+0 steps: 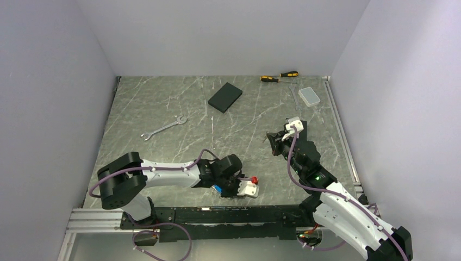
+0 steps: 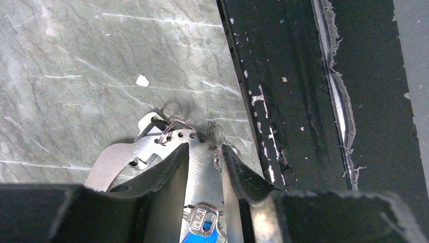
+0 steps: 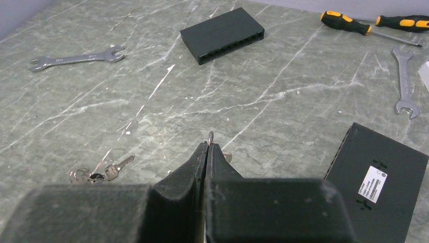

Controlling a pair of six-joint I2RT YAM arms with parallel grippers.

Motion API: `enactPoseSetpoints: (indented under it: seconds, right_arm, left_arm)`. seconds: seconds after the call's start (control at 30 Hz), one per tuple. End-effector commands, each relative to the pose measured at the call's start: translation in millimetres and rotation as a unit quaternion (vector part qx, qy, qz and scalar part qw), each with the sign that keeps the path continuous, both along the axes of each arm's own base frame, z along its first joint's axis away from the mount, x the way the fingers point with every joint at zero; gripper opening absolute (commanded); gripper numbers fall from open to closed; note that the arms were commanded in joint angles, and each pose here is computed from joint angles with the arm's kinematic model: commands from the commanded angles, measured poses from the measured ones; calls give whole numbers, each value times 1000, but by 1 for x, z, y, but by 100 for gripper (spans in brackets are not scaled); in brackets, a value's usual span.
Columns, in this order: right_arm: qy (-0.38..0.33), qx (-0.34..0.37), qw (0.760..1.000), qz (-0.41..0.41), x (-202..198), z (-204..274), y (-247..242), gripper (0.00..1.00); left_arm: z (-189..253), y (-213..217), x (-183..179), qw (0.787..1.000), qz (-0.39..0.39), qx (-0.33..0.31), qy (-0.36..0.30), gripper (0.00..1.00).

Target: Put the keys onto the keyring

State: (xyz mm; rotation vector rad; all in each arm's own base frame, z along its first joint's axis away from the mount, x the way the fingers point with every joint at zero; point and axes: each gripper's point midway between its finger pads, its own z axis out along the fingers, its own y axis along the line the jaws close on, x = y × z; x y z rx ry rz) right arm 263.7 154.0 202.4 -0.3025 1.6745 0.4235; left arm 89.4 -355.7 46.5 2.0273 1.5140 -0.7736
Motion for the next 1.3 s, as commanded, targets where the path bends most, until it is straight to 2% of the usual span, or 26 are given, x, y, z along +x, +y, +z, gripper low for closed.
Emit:
enactPoseSetpoints:
  seconds: [0.0,0.47,0.77,1.03,1.2,1.27]
  right_arm:
    - [-14,20,1000,7,-1,12,3,0]
    - [-9,17,1000,7,0,9,4,0]
    - [-8,15,1000,7,0,8,3,0]
    - [-7,14,1000,5,0,8,3,0]
    - [-7,14,1000,6,0,8,3,0]
    - [-7,14,1000,5,0,8,3,0]
  left_arm:
    - [2,-1,-4,1000,10,-8,6,35]
    - [-11,-7,0,999,29,-15,6,31]
    - [-18,-7,-1,1000,25,-8,7,20]
    - [-21,-5,-4,1000,18,2,6,14]
    - [-14,-8,-3,1000,-4,6,-28,1]
    - [-11,-9,0,999,-11,6,-49,0]
